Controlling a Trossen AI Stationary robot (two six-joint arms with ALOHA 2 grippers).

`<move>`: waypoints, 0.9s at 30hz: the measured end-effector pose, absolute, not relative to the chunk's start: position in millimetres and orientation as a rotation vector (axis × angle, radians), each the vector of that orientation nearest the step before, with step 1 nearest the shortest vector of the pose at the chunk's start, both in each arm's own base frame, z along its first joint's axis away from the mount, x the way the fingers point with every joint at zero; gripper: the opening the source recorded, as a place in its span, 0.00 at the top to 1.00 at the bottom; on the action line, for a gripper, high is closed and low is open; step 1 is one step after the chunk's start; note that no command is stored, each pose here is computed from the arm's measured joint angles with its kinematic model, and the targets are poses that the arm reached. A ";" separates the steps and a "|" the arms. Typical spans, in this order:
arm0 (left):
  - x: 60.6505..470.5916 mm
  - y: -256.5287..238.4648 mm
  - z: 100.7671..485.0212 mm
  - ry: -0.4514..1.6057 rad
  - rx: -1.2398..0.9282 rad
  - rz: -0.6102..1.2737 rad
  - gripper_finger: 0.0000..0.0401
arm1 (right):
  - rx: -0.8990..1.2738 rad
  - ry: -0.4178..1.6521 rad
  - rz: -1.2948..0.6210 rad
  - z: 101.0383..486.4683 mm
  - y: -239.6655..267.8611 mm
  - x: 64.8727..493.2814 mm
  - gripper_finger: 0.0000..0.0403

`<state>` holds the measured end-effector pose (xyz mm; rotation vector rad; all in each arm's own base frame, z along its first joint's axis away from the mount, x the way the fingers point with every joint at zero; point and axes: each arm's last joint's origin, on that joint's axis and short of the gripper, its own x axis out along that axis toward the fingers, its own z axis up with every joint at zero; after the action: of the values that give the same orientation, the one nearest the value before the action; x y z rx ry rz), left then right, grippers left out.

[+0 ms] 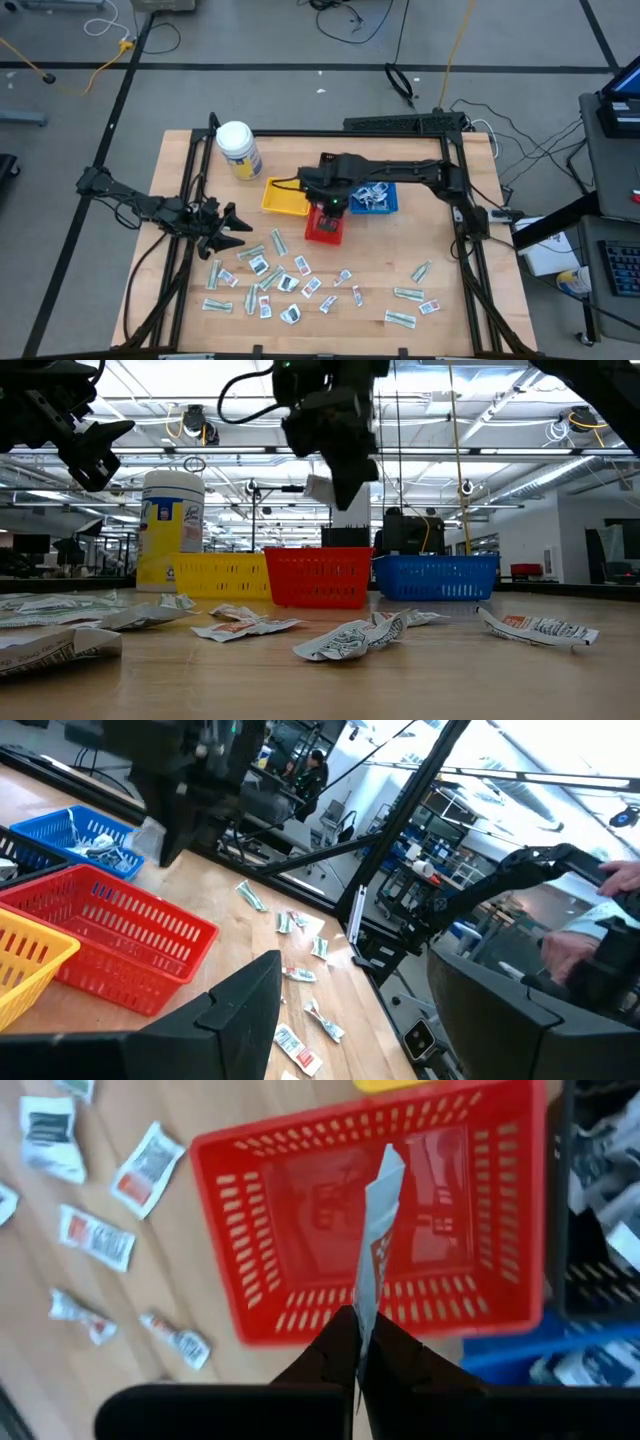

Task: Pick & Place First Aid Supplies
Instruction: Put the ointment pack into the red bin

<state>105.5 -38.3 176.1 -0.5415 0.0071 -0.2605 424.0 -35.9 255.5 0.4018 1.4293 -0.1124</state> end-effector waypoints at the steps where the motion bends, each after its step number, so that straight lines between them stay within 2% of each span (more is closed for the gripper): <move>1: 105.5 -38.3 176.1 0.007 -0.541 -0.260 0.36 | 0.395 1.426 -0.115 252.9 -35.1 426.0 1.00; 9: 105.5 -38.3 176.1 0.007 -0.541 -0.260 0.36 | 0.317 1.405 -0.175 221.7 -32.0 442.5 1.00; 19: 105.5 -38.3 176.1 0.007 -0.541 -0.260 0.36 | 0.312 1.463 -0.175 183.9 -25.8 435.9 0.99; 23: 105.5 -38.3 176.1 0.007 -0.541 -0.261 0.36 | 0.335 1.455 -0.179 184.6 -25.2 436.5 0.93; 27: 105.5 -38.3 176.1 0.008 -0.541 -0.261 0.36 | 0.388 1.463 -0.126 184.8 -23.5 436.2 0.79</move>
<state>105.5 -38.3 176.1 -0.5413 0.0076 -0.2607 436.2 -23.5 184.8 0.3880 1.4634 -0.1256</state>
